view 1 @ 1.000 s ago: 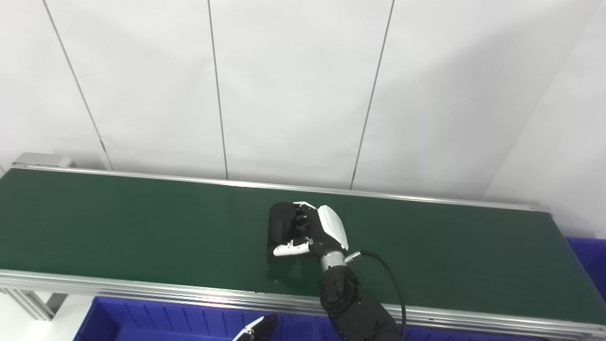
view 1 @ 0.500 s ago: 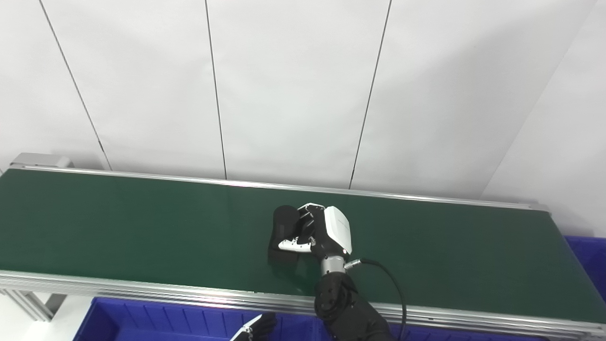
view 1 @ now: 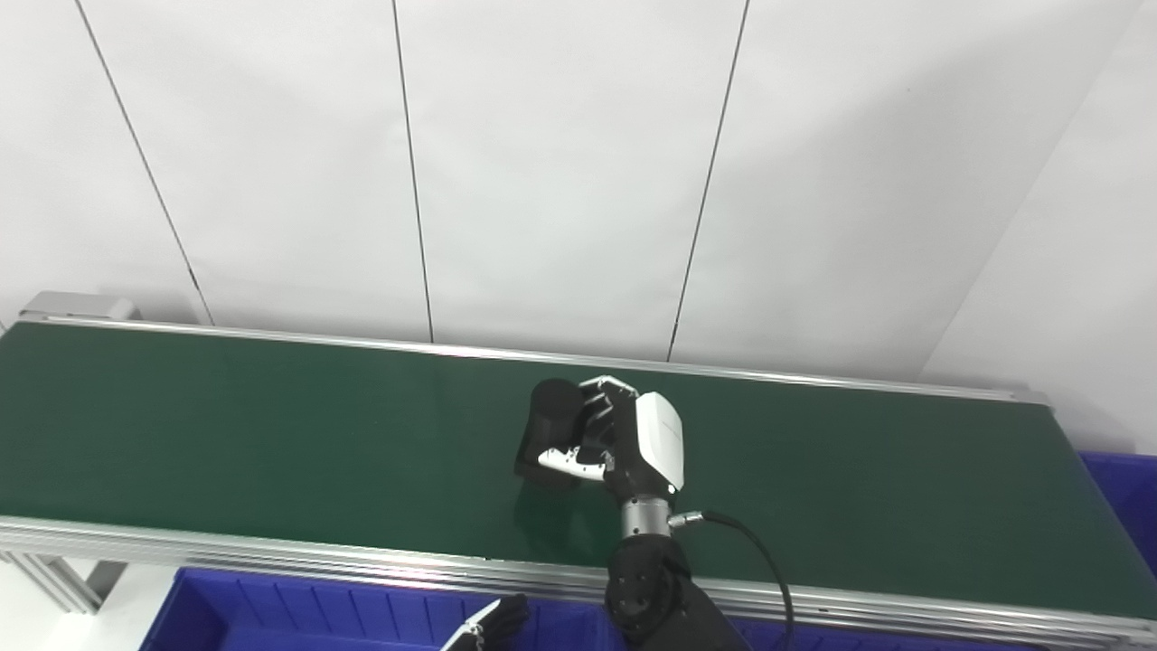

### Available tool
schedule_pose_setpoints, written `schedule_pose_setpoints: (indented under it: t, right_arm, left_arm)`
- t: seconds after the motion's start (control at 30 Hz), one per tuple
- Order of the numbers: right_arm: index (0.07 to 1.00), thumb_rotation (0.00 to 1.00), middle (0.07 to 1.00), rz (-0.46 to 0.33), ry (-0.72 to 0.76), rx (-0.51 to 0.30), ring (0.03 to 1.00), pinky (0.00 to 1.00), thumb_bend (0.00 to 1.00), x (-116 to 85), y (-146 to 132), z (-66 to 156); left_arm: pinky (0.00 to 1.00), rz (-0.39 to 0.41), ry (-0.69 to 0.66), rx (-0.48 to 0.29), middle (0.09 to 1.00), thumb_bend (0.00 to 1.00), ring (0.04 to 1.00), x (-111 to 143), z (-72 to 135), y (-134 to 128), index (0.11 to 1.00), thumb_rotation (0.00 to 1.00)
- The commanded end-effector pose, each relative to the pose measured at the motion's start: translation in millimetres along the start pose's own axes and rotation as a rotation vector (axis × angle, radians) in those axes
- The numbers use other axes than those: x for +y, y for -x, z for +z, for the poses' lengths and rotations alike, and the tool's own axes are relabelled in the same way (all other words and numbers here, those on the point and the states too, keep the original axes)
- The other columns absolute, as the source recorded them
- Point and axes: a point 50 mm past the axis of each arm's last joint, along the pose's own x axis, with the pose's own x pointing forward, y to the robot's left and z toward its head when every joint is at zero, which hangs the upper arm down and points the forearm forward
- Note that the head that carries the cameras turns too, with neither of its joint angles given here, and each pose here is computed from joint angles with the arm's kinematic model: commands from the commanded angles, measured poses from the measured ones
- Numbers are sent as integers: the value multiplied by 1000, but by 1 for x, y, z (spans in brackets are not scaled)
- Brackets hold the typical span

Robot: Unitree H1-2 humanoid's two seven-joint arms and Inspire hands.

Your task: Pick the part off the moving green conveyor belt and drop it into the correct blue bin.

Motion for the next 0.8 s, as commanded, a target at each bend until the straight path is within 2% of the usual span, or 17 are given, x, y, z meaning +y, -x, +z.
schedule_pose_setpoints:
  t: [0.0,0.2,0.37,0.6,0.77]
  right_arm:
    - [537,0,455,-47,-58,-67,467,395,513,-9,-2,23]
    - [537,0,457,-121,-187,-91,462,407,514,-36,43,39]
    - [536,0,458,-136,-237,-86,447,382,515,-57,74,42]
    - [533,0,463,-111,-240,-47,458,393,515,-87,116,34]
    - [532,0,465,-80,-210,-20,453,388,514,-107,148,20]
  left_arm:
    - [845,-3,6,-69,859,782,861,0,13,-3,856,1000]
    - [850,-6,0,-73,864,771,865,0,15,0,863,1000]
    - [850,-4,-12,-77,867,763,867,3,17,3,869,1000]
    - [850,-3,-1,-94,867,735,867,5,23,4,866,979]
    - [839,14,2,-112,864,740,860,4,26,-1,858,960]
